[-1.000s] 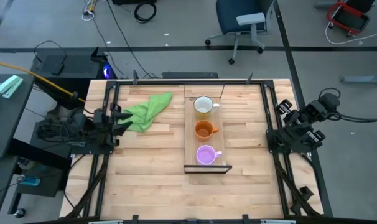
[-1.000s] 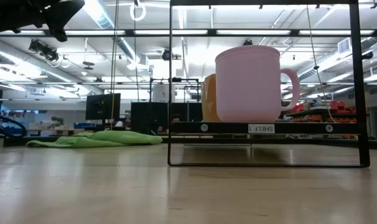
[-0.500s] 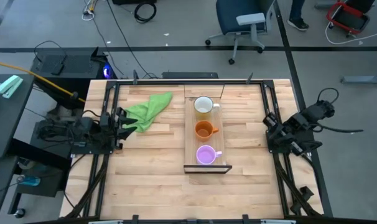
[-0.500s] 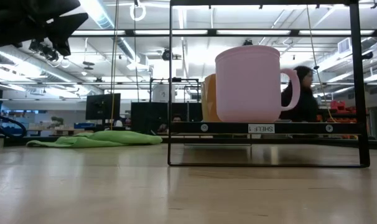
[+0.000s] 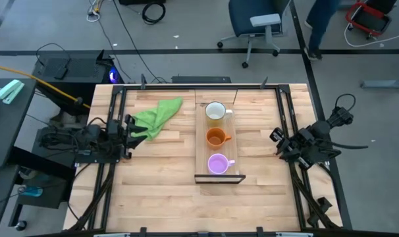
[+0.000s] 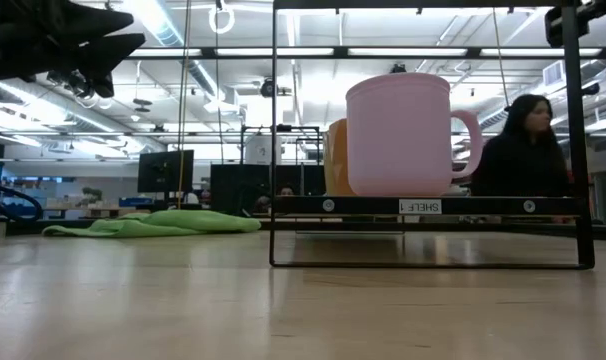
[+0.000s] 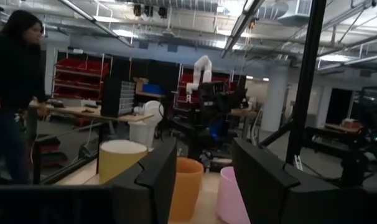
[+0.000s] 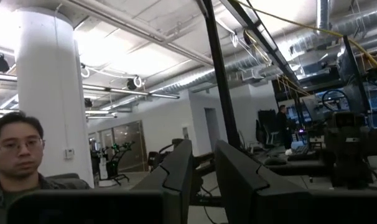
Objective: Stack small to large cups/mugs on shelf
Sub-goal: Return to Home Position
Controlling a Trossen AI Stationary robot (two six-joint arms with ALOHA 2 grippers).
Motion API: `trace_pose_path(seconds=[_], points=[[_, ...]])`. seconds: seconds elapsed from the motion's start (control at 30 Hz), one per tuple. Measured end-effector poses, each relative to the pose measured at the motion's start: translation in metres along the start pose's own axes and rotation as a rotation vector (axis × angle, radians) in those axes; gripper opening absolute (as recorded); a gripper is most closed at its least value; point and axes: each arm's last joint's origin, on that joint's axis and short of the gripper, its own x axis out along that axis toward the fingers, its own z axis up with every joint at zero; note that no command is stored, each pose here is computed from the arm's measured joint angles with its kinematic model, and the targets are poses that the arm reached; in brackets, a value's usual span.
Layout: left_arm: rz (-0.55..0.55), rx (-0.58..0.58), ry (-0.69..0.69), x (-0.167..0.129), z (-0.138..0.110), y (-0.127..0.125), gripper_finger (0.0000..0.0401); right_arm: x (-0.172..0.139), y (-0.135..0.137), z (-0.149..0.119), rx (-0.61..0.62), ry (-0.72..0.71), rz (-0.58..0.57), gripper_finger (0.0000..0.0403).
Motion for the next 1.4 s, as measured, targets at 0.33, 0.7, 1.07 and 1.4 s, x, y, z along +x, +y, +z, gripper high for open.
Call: trace_pose_path(seconds=[0.33, 0.7, 1.07, 1.4], points=[[0.005, -0.009, 0.059, 0.0, -0.006, 0.0, 0.0162, -0.001, -0.002, -0.009, 0.001, 0.039, -0.014, 0.0077], [0.033, 0.069, 0.132, -0.001, -0.013, 0.002, 0.0162, -0.002, -0.007, -0.017, -0.083, 0.111, -0.093, 0.0077], [0.149, 0.163, 0.229, -0.003, -0.022, 0.008, 0.0162, -0.008, -0.031, -0.023, -0.218, 0.206, -0.402, 0.0077], [0.268, 0.268, 0.242, -0.002, -0.022, 0.02, 0.0162, -0.017, -0.051, -0.021, -0.328, 0.249, -0.625, 0.0077]])
